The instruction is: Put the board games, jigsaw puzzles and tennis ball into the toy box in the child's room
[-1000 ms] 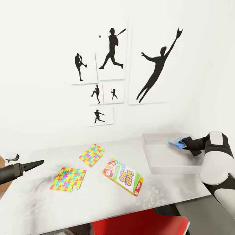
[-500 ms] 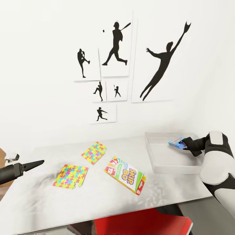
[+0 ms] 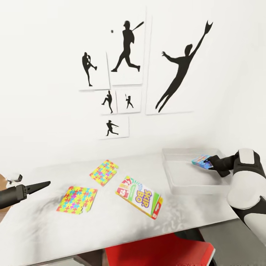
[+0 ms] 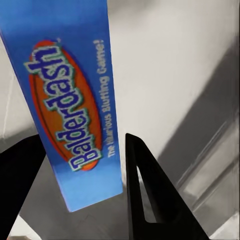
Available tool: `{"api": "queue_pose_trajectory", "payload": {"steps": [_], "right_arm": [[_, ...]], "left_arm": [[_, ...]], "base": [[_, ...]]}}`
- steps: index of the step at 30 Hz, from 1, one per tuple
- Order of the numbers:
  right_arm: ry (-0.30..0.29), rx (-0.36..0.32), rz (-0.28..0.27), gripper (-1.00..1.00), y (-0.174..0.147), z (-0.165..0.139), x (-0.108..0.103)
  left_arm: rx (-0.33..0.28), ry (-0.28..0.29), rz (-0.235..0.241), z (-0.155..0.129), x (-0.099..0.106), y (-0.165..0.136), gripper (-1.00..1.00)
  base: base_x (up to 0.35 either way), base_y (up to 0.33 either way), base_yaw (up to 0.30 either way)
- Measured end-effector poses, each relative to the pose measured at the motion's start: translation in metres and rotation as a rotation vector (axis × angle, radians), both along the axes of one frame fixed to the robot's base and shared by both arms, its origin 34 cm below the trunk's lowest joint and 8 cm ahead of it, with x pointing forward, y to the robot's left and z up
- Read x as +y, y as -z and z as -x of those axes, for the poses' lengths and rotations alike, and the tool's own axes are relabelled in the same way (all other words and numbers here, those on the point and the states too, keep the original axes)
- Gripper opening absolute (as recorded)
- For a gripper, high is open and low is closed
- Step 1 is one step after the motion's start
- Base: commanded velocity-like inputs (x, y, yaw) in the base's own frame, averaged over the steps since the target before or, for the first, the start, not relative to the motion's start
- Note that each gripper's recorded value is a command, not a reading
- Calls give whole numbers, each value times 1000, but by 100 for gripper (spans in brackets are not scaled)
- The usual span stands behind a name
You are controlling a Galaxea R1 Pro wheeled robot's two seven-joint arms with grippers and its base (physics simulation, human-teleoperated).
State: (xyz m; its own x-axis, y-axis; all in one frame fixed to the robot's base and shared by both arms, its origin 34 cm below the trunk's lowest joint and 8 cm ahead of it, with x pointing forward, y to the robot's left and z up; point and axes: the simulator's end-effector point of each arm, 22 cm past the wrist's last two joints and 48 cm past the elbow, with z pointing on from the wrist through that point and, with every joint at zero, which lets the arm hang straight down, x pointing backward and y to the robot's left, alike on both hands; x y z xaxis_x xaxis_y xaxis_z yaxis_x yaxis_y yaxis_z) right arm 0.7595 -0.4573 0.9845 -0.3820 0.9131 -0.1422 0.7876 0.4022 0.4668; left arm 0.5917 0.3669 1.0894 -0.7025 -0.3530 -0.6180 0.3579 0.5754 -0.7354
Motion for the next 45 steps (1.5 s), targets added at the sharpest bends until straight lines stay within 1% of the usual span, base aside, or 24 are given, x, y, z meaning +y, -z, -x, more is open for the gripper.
{"api": "queue_pose_trajectory", "payload": {"steps": [9,13,17,27,36,45], "right_arm": [[3,-1,-4,-100,2,-1,0],[14,-28,-32,-100,-2,-6,4],[24,-40,-41,-100,-3,-9,5],[46,-46,-37,-100,1,-14,6],[51,-64,-36,-100,-8,-27,4],[52,-43,-30,-100,1,-26,3]], "left_arm": [[4,0,1,0,0,2,100],[5,1,1,0,-1,2,100],[4,1,2,0,-1,2,100],[12,-2,2,-1,0,6,100],[26,-3,2,-2,1,13,100],[41,-2,2,-3,0,20,100]], "base": [[0,0,-74],[0,0,-8],[0,0,-3],[0,0,24],[0,0,50],[0,0,6]]}}
